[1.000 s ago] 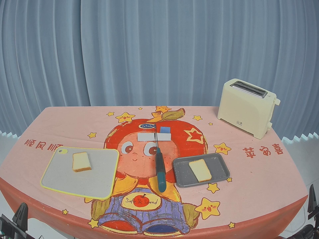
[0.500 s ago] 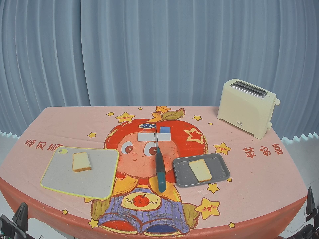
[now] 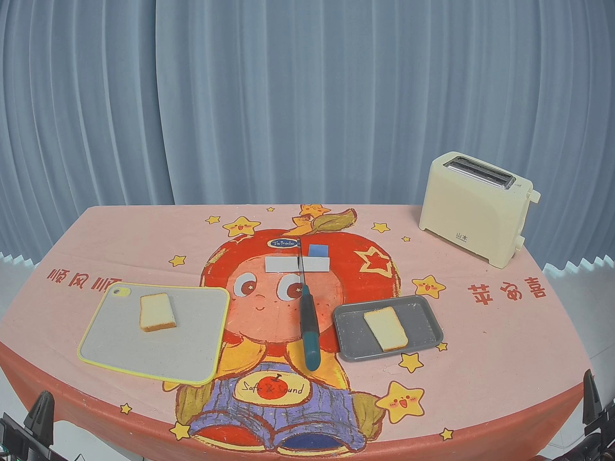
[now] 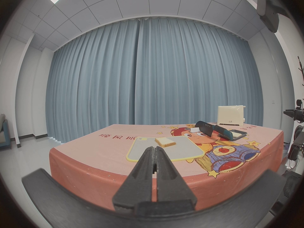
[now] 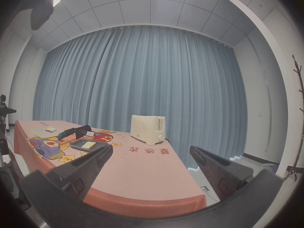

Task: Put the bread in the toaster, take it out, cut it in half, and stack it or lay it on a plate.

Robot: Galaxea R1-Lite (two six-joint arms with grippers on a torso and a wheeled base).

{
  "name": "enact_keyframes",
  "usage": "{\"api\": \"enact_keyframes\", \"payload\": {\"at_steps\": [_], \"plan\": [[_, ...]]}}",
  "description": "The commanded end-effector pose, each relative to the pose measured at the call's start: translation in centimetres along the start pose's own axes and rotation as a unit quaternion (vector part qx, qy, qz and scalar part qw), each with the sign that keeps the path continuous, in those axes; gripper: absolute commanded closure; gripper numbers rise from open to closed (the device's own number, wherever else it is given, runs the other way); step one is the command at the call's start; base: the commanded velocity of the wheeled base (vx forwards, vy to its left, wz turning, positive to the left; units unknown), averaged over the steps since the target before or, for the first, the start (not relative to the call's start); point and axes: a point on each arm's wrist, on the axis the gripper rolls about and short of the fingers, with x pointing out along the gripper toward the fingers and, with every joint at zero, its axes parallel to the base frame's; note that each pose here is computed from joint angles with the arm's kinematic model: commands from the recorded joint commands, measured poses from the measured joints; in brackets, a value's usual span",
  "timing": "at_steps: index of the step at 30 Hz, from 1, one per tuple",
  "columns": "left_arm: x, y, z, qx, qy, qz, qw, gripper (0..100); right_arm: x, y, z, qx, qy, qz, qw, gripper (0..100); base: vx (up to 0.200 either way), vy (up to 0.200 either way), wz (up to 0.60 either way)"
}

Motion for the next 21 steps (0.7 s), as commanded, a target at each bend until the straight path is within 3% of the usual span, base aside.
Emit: {"api": "enact_keyframes", "payload": {"at_steps": [1,7,10,12,21], "plan": [[0.05,0.00,-0.51,0.000,0.004,0.000,1.0000,100,-0.10,0.07,-0.22,0.006,-0.006,0.012,0.9999,0,0.000,0.000,0.00],[0.05,0.00,-0.51,-0.001,0.004,0.000,1.0000,100,-0.12,0.12,-0.19,0.023,-0.007,0.025,0.9994,0,0.000,0.000,0.00],[0.06,0.00,-0.51,0.000,0.004,0.000,1.0000,100,-0.07,0.14,-1.06,0.037,0.028,0.015,0.9988,0,0.000,0.000,0.00],[0.05,0.00,-0.51,0.000,0.004,0.000,1.0000,100,-0.08,0.11,-1.05,0.044,0.029,0.008,0.9986,0,0.000,0.000,0.00],[0.06,0.00,-0.54,0.000,0.006,0.000,1.0000,100,-0.04,0.12,-0.99,0.044,0.022,0.019,0.9986,0,0.000,0.000,0.00]]}}
